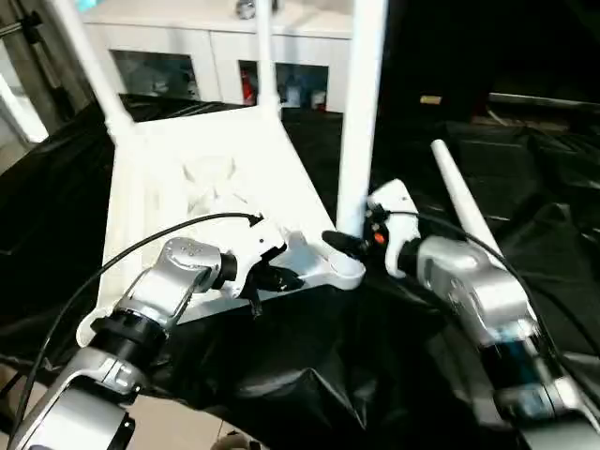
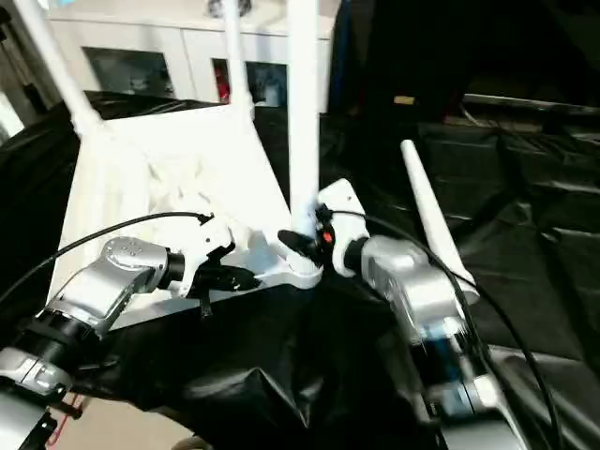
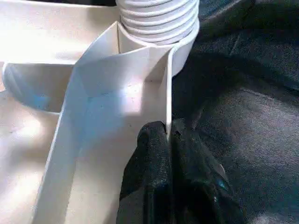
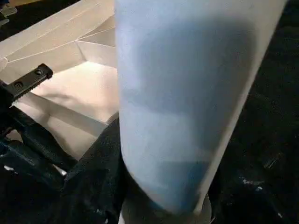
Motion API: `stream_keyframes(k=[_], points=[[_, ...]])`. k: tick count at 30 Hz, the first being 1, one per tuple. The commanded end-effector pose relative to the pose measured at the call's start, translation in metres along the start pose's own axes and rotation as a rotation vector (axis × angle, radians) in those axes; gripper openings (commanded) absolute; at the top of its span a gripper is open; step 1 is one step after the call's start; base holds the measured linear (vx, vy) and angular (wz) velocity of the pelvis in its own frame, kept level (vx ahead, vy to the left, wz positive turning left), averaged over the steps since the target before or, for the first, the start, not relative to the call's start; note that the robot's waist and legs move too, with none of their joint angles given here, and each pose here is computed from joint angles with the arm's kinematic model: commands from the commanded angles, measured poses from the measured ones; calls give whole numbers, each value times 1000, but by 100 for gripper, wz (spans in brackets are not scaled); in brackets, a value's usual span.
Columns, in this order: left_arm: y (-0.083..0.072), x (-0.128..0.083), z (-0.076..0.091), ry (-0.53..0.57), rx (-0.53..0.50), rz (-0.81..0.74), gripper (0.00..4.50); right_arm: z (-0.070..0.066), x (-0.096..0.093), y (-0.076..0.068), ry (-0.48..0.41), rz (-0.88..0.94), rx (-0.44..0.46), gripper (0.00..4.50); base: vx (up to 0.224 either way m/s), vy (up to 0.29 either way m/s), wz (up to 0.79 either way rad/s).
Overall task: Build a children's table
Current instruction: Insert table leg to table base
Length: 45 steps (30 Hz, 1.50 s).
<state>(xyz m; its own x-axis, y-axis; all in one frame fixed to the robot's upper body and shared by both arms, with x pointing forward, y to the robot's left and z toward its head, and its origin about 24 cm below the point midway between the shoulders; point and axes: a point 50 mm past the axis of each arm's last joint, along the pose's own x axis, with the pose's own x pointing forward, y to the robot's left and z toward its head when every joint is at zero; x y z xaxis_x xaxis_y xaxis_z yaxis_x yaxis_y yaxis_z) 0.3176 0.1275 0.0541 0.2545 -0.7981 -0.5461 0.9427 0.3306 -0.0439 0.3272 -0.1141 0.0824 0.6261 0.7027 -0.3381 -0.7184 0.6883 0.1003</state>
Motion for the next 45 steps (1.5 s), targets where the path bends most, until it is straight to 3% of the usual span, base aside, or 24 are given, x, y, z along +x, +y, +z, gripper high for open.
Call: stream_keyframes(k=[1,9,15,21,25,26,33,40,45], points=[[3,-1,14,-39,42,-8,0,-7,7,0,55,17,10,191,0,0,0],[8,-1,17,-49,42,28,0,-8,8,-6,38,35,78,191,0,0,0],[10,-2,16,-59,22,52,0,-26,-2,-11,15,5,149,191,0,0,0],[13,-3,17,-59,21,62,0,-45,-9,-10,-64,-23,229,191,0,0,0],[14,-3,18,-57,22,65,0,-49,-9,-7,-83,-21,241,191,0,0,0],[15,-3,19,-56,24,68,0,-56,-9,-4,-87,-24,225,191,0,0,0],[17,-2,20,-57,26,71,0,-66,-9,4,-79,-13,145,191,0,0,0],[16,-2,20,-56,30,64,0,-63,-4,10,-12,-8,23,191,0,0,0],[16,-2,21,-58,33,63,0,-64,-1,13,26,29,3,191,0,0,0]])
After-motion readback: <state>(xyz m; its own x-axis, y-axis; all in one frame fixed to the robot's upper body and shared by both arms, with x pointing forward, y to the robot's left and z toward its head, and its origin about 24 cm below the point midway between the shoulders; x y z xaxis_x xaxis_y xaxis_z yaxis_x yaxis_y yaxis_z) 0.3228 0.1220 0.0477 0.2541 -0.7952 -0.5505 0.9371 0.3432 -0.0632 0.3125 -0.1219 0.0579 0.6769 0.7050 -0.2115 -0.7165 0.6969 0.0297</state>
